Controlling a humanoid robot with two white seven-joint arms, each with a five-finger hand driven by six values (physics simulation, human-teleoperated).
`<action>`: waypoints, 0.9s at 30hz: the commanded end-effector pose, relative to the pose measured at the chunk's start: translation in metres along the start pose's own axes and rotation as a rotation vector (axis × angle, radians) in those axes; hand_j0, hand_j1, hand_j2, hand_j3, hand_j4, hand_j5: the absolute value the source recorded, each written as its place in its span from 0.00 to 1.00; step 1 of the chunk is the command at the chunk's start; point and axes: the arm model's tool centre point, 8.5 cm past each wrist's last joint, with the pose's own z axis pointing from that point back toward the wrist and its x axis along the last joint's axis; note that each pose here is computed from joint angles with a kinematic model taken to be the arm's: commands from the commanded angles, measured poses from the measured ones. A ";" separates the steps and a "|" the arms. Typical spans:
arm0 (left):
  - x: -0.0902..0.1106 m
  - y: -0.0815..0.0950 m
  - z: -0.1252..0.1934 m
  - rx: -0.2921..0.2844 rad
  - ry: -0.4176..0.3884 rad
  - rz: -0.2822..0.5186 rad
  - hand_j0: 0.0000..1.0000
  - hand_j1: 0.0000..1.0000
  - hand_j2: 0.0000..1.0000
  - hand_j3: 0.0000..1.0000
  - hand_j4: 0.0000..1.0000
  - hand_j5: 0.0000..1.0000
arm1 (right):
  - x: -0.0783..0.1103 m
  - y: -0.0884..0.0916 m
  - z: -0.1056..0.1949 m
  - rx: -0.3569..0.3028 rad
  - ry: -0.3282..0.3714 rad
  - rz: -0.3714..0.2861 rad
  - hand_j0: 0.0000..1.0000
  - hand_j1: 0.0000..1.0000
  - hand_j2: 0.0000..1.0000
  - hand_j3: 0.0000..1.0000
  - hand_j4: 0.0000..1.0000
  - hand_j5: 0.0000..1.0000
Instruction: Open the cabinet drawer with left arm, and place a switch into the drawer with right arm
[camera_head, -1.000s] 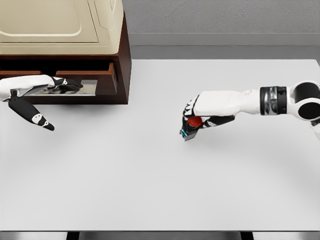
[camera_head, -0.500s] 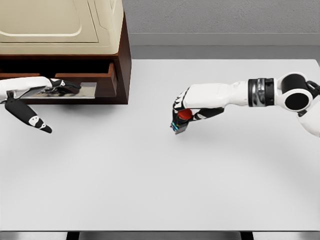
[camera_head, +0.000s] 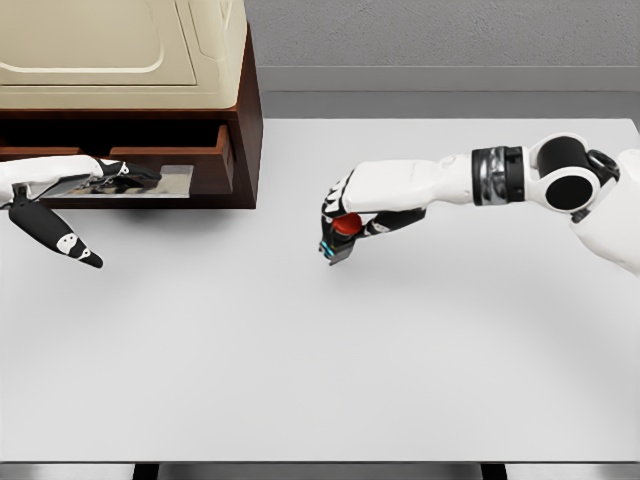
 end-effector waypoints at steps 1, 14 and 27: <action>-0.001 0.000 0.001 -0.003 0.004 0.002 1.00 1.00 1.00 1.00 1.00 1.00 | -0.002 -0.001 0.000 -0.006 0.003 -0.009 0.50 0.50 0.50 0.50 0.50 0.50; -0.005 -0.001 0.006 -0.003 0.021 0.006 1.00 1.00 1.00 1.00 1.00 1.00 | -0.005 -0.016 -0.003 -0.019 0.008 0.010 0.50 0.50 0.50 0.50 0.50 0.50; -0.002 0.004 0.009 0.011 0.018 -0.004 1.00 1.00 1.00 1.00 1.00 1.00 | -0.004 -0.032 0.001 -0.029 0.014 0.045 0.50 0.50 0.50 0.50 0.50 0.50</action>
